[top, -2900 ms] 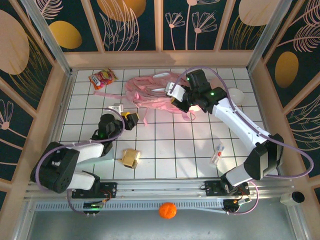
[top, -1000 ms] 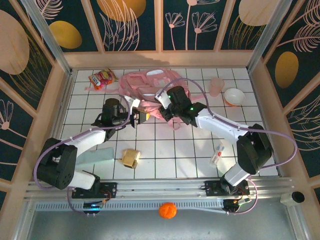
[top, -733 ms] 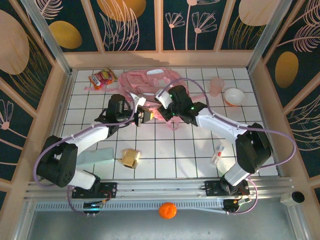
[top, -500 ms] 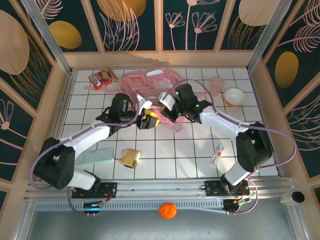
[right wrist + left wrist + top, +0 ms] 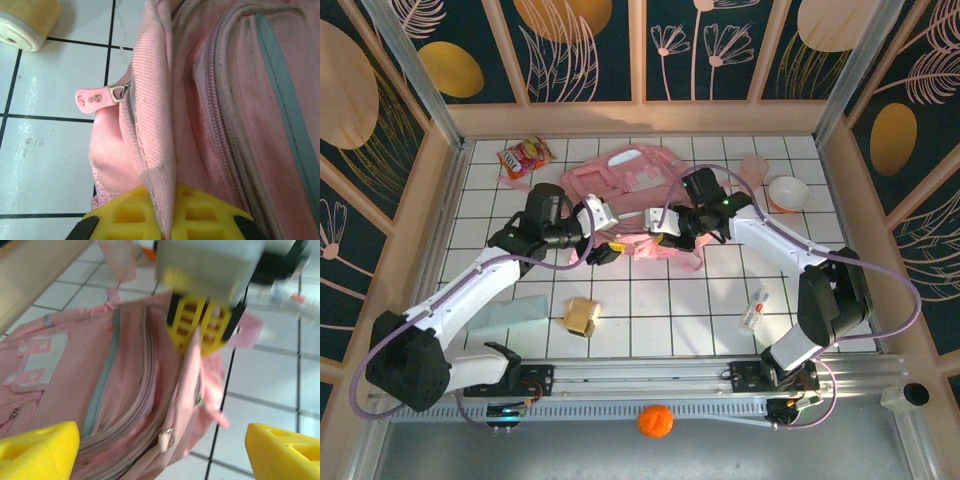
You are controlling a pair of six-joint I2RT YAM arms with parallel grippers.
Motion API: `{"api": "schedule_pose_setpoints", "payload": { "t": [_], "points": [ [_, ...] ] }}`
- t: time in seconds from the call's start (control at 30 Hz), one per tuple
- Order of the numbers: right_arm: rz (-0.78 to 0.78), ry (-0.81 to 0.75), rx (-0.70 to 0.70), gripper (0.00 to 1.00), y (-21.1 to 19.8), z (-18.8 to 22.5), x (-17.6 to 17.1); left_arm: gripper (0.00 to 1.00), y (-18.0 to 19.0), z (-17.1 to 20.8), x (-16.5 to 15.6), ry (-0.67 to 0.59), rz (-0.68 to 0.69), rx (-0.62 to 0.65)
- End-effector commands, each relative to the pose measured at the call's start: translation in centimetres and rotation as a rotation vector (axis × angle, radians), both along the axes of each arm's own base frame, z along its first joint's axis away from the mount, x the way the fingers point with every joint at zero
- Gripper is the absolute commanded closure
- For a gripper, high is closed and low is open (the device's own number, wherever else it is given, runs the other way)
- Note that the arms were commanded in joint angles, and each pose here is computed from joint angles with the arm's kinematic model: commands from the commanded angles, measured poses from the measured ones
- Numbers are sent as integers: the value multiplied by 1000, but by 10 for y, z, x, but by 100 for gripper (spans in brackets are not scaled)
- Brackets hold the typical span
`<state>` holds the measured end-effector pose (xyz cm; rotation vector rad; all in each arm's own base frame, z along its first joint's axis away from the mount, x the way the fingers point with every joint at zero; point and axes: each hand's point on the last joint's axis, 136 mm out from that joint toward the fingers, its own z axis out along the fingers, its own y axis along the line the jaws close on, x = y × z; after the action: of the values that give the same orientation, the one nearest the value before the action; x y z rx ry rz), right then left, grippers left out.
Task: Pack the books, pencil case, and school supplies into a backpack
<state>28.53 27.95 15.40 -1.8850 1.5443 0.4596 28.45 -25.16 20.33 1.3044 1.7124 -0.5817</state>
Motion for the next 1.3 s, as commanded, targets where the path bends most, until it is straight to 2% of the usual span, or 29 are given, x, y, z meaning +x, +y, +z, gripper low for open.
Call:
{"api": "schedule_pose_setpoints", "payload": {
  "t": [0.0,0.13,0.17,0.23,0.3,0.4,0.43,0.53,0.67,0.77,0.9,1.0,1.17,1.27],
  "points": [
    [141,-84,97,100,12,42,-13,15,4,-18,4,-83,-94,135],
    [166,-88,97,100,13,46,-14,18,-6,-22,11,-109,-132,119],
    [171,-88,96,100,13,47,-14,24,-7,-25,13,-107,-134,121],
    [182,-88,116,100,14,52,-15,44,-10,-31,18,-102,-140,124],
    [173,-86,158,100,10,59,-11,55,-11,-34,18,-90,-148,128],
    [71,-75,227,100,0,68,7,91,-13,-26,15,-69,-136,90],
    [19,-63,251,99,-5,71,16,100,-14,-21,15,-49,-111,59],
    [-142,-8,324,82,-20,77,34,100,-15,-7,20,24,-5,-42],
    [-392,49,392,58,-38,92,48,100,-19,7,26,186,135,-220],
    [-604,127,426,49,-53,103,54,100,-21,12,24,252,165,-321],
    [-922,293,458,48,-70,110,51,100,-21,13,24,283,185,-343],
    [-1121,377,451,48,-65,106,33,100,-23,15,28,296,188,-333],
    [-1334,682,529,60,-33,91,-7,100,-29,19,35,325,182,-340],
    [-1402,778,558,63,-18,85,-23,100,-32,20,38,342,183,-349]
  ]
}}
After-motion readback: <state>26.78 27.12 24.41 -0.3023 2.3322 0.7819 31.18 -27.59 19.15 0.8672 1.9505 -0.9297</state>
